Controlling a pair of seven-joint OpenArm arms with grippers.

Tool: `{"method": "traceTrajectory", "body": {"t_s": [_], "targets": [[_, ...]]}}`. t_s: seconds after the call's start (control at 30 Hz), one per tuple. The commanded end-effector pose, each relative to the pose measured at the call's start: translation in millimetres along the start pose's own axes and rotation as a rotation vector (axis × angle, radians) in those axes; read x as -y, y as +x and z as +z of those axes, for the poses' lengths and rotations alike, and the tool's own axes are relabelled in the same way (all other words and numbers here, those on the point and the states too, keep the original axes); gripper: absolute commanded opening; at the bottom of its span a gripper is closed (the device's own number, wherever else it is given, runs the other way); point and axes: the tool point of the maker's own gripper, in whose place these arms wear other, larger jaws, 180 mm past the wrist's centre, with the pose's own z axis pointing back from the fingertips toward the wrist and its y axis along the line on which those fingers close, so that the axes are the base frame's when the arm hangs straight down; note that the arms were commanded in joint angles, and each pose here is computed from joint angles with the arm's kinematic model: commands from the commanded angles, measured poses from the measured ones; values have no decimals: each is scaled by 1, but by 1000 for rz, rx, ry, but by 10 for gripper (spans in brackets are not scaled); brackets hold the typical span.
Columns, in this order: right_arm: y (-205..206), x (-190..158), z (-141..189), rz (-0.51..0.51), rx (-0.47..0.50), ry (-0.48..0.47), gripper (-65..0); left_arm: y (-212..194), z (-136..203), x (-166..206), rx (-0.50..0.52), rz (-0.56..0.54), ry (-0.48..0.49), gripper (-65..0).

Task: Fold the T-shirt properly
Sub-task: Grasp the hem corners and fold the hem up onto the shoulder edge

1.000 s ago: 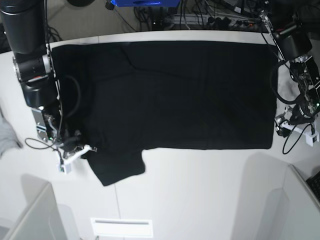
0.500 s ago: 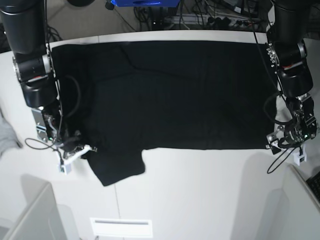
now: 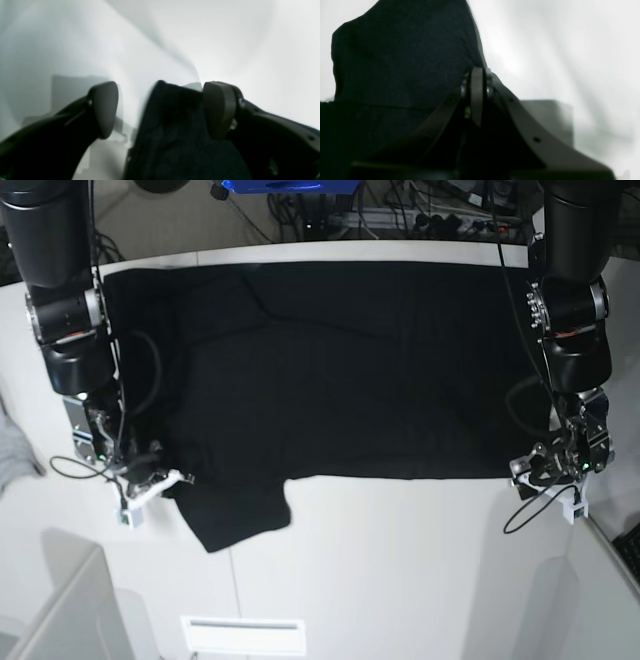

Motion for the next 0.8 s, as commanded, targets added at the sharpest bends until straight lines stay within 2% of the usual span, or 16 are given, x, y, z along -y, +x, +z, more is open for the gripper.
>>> {"method": "traceTrajectory", "body": {"t_s": [0.0, 0.07, 0.13, 0.17, 0.27, 0.37, 0.63, 0.77], "targets": [[3, 5, 2, 14, -23, -16, -650, 2, 2, 3, -12, 6, -13, -150], [3, 5, 2, 14, -23, -16, -650, -6, 0, 1, -27, 4, -10, -153], [3, 5, 2, 14, -23, -16, -650, -9, 0, 1, -32, 4, -9, -217], [1, 6, 2, 13, -25, -19, -650, -9, -1, 0, -33, 3, -8, -265], [2, 6, 2, 13, -24, -19, -650, -19, -2, -3, -49, 1, -2, -471], [-2, 7, 2, 10, -26, -18, -650, -21, -2, -4, -49, -2, -1, -650], [-2, 11, 4, 13, -22, -24, -650, -18, 0, -6, -41, -7, 4, -650], [5, 10, 9, 31, 3, -12, -650, -2, 12, -3, 34, -45, -1, -650]]}}
